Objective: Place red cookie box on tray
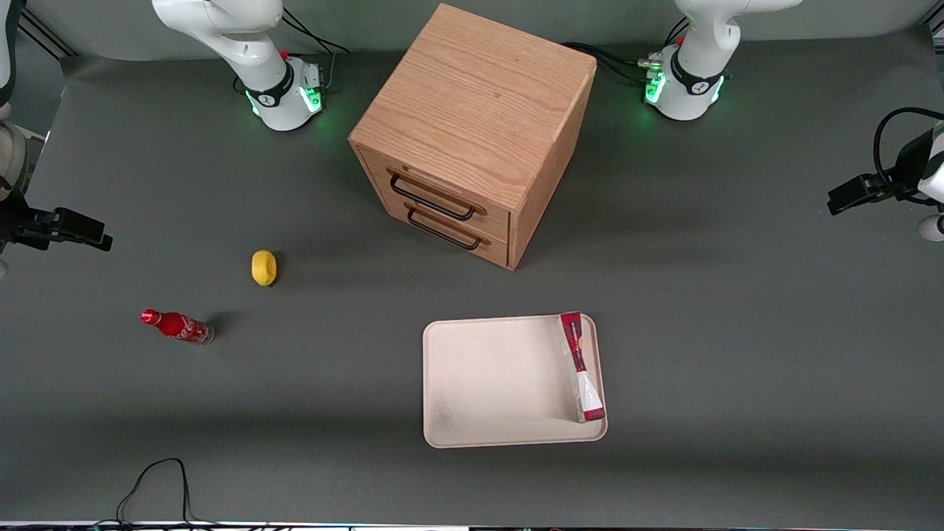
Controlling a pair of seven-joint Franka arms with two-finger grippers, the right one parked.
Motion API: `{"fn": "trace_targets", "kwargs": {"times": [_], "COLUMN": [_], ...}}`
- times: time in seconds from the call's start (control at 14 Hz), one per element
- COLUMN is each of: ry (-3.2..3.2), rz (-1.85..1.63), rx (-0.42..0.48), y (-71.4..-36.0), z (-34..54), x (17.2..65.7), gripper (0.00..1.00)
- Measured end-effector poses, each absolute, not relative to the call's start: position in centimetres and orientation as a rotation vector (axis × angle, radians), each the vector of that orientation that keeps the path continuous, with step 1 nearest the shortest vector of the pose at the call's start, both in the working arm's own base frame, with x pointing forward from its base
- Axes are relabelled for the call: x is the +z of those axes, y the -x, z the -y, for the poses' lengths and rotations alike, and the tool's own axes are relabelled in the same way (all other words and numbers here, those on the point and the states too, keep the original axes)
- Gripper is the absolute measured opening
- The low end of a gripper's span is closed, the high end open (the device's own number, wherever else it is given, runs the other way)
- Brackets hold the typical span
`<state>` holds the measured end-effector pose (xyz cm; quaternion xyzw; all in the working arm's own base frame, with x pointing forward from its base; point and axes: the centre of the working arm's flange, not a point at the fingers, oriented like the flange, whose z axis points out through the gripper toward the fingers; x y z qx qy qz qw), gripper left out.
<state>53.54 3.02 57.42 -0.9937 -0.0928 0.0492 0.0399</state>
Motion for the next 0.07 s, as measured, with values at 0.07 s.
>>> {"fn": "trace_targets", "kwargs": {"times": [0.07], "ry": [3.044], "rz": [0.277], "rx": [0.153], "y": [-53.64], "z": [-2.73], "x": [57.41], "gripper": [1.00]}}
